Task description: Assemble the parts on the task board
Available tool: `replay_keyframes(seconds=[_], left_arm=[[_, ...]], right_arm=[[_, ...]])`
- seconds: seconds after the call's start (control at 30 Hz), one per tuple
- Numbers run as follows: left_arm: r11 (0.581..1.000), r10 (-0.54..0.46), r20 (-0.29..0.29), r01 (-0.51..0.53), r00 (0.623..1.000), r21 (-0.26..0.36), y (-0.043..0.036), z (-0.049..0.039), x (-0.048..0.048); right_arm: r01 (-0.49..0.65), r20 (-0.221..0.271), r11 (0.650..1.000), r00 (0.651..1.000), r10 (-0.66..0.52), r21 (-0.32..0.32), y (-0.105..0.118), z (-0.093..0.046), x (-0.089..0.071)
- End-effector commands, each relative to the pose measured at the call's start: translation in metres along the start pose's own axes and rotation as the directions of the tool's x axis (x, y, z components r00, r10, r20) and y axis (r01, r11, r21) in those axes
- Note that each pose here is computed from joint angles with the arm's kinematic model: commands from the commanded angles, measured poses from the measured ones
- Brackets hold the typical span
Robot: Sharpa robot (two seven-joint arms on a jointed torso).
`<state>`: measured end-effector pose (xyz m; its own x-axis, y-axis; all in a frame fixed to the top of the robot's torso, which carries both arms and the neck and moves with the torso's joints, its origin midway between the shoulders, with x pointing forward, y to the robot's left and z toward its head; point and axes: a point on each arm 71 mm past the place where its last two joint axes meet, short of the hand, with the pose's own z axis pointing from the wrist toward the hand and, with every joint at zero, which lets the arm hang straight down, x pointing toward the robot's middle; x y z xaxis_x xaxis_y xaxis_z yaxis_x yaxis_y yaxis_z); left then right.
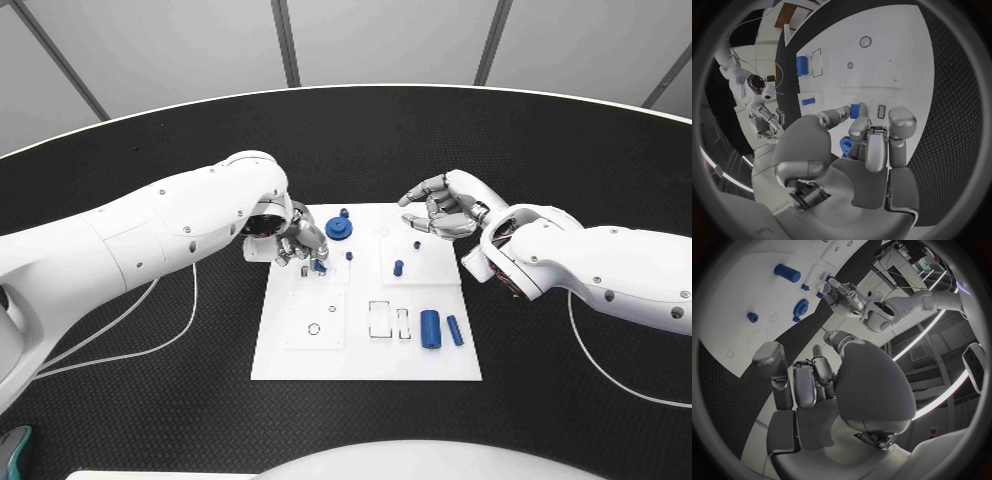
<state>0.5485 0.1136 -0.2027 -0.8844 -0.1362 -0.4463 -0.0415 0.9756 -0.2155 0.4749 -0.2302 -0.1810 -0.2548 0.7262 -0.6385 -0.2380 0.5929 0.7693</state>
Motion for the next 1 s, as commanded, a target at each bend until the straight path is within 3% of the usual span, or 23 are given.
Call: replay_keyframes(seconds=[0.03,1.0], left_arm=[[0.999,0.01,-0.005,-0.01,1.0,-0.048,0.0011,0.001,-0.0004],[0.994,0.062,-0.007,-0.062,0.998,-0.09,-0.0057,0.0068,-0.0044]], right_arm=[[0.0,0.0,1.0,1.0,0.0,0.0,0.0001,-0.0001,0.0],[-0.001,-0.001,1.0,1.0,0.001,0.0,0.0008,-0.0004,0.0006]])
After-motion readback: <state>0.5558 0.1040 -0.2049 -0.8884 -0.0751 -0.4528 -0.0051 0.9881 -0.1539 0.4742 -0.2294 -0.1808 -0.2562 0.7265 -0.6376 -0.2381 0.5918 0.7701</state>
